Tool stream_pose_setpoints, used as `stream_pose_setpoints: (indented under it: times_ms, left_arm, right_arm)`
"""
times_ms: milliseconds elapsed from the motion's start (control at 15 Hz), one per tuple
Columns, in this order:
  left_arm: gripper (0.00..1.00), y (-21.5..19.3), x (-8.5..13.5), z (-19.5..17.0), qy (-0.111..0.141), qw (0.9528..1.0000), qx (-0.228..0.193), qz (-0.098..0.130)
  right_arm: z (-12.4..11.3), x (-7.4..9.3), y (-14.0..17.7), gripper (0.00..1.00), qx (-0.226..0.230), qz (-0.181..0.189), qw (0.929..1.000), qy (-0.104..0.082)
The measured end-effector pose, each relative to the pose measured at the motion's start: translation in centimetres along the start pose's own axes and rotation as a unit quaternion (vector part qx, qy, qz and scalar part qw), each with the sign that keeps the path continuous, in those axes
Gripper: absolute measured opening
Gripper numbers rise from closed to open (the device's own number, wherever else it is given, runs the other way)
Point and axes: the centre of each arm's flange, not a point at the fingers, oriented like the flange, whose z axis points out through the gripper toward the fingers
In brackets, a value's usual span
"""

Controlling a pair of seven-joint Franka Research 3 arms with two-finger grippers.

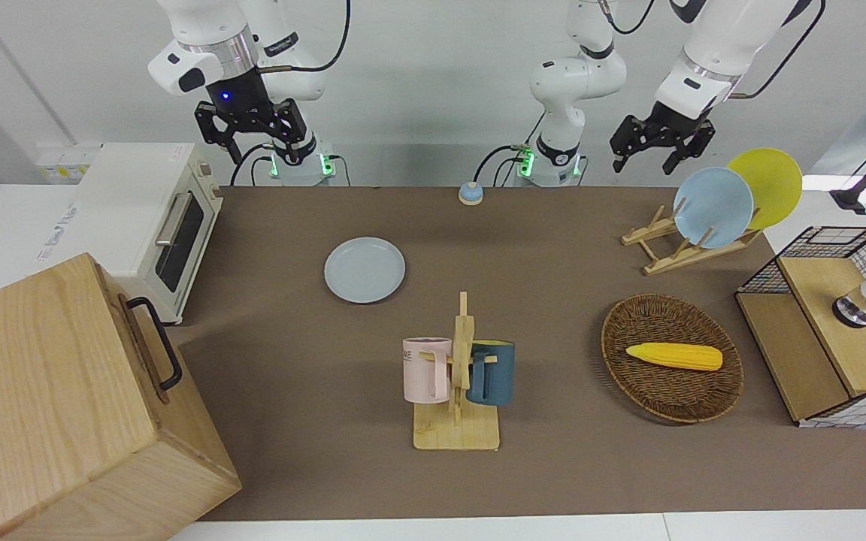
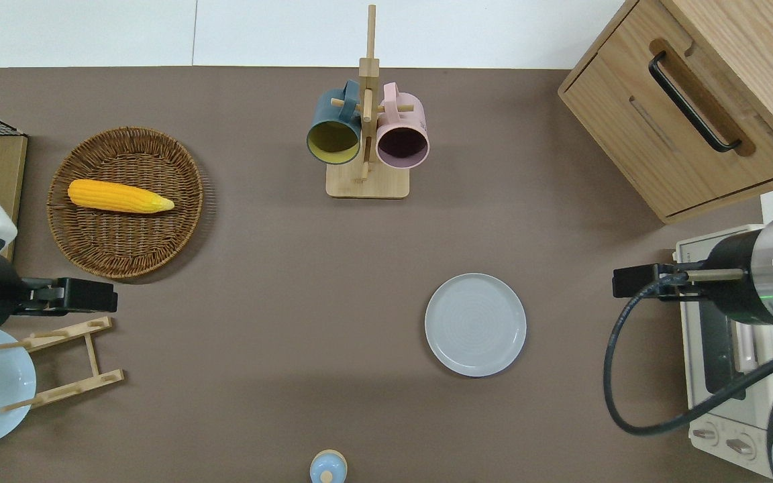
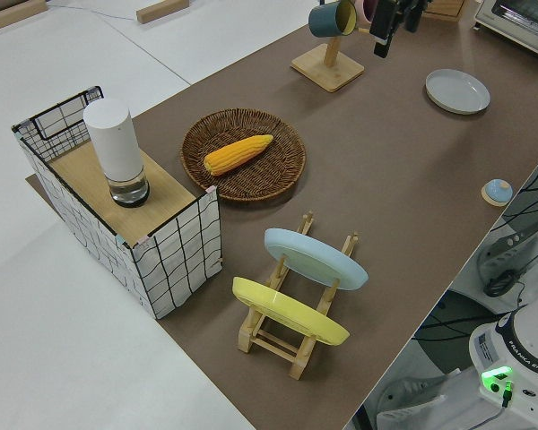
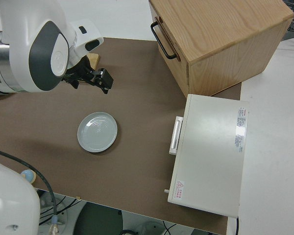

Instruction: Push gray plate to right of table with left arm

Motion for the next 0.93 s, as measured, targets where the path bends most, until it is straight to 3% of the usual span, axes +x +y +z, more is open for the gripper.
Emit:
stream_pose_setpoints:
  times_ms: [200, 933]
  left_arm:
    - [1.0, 0.21, -0.29, -0.19, -0.018, 0.9998, 0.0, -0.006]
    - [1.0, -0.35, -0.23, -0.88, -0.014, 0.9998, 0.003, -0.016]
  right_arm:
    - [0.0, 0.0, 0.0, 1.0, 0.0, 0.0, 1.0, 0.0]
    - [0.0, 0.0, 0.0, 1.0, 0.0, 0.0, 1.0, 0.0]
